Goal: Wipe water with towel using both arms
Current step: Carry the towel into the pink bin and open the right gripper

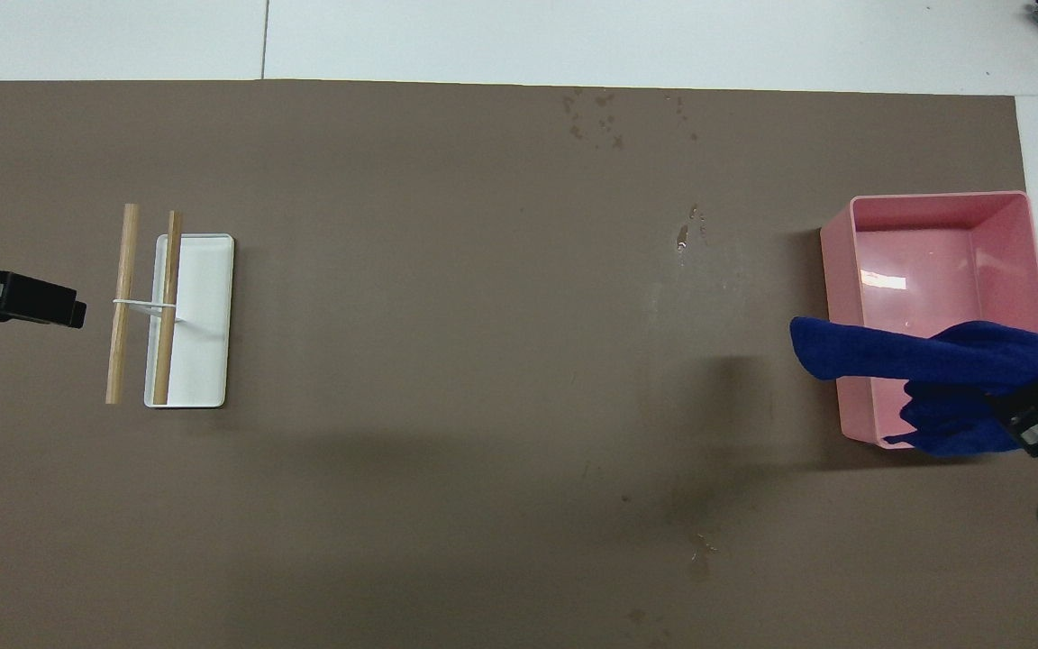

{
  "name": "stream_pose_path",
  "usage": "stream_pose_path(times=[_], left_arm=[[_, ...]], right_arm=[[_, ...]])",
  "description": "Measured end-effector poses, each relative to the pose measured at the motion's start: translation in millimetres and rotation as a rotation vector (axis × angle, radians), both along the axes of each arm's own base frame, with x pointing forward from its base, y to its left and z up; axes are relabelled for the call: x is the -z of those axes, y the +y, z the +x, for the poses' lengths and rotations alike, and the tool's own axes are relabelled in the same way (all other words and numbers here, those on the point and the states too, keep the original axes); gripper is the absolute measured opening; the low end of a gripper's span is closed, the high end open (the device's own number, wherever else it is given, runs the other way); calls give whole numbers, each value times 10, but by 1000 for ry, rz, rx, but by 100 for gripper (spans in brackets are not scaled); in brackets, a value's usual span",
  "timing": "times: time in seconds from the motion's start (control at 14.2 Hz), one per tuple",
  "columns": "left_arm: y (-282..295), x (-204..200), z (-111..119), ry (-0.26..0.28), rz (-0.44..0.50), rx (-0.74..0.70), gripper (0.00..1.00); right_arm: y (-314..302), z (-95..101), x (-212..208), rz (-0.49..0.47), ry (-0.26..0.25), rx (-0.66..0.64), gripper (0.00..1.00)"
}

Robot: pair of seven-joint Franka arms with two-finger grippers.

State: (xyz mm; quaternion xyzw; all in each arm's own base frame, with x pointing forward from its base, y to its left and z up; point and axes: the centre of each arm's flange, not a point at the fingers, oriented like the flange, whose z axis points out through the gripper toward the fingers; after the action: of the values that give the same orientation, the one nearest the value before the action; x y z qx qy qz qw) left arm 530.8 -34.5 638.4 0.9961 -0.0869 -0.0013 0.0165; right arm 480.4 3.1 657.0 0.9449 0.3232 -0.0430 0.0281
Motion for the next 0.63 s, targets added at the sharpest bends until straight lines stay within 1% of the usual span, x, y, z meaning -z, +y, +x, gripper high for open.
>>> stream_pose_path(times=[0.14, 0.35, 0.63], left_arm=[[0, 0, 0, 0, 0, 0, 100], [0, 0, 0, 0, 0, 0, 100], [0, 0, 0, 0, 0, 0, 100]], right_arm=[[-255, 51, -40, -37, -33, -74, 7], [-680, 148, -104, -70, -107, -182, 7], [-1079, 221, -94, -109, -161, -266, 7]])
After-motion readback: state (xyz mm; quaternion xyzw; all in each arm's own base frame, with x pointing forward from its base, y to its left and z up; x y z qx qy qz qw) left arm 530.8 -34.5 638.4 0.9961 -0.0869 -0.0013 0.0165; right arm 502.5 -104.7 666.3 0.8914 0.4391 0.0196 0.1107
